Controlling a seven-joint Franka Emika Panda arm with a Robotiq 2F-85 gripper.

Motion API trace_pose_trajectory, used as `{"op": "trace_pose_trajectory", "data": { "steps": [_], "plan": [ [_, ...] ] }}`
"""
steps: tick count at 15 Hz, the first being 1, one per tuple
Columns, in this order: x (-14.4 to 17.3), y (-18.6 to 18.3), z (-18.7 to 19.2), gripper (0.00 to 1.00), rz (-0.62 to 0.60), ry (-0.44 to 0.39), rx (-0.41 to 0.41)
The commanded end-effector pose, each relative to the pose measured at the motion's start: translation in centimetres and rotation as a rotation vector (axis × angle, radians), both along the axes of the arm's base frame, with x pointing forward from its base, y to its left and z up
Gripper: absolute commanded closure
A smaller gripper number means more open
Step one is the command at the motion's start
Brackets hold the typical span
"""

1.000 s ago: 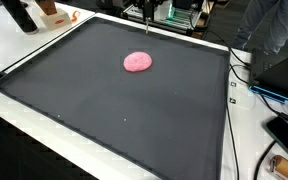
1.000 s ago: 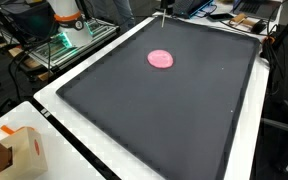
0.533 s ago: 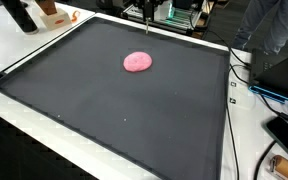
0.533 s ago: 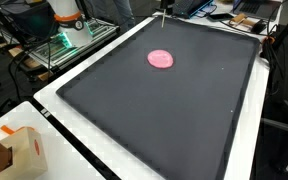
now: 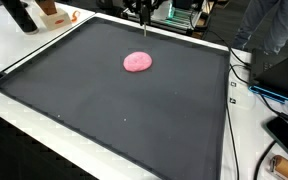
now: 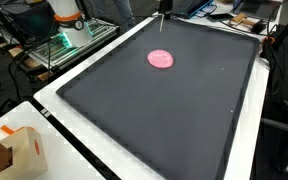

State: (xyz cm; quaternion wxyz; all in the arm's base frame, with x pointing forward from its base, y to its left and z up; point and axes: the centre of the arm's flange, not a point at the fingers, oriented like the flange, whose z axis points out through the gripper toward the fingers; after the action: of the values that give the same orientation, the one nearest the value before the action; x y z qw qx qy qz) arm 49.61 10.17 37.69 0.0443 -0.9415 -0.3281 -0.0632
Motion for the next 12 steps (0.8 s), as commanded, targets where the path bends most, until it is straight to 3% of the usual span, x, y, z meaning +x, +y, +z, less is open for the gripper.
{"op": "trace_pose_trajectory", "data": {
  "steps": [1, 12],
  "plan": [
    [0.0, -1.4, -2.3, 0.94, 0.007, 0.068, 0.066],
    [-0.2, -3.4, -7.0, 0.94, 0.034, 0.106, 0.077]
  ]
}}
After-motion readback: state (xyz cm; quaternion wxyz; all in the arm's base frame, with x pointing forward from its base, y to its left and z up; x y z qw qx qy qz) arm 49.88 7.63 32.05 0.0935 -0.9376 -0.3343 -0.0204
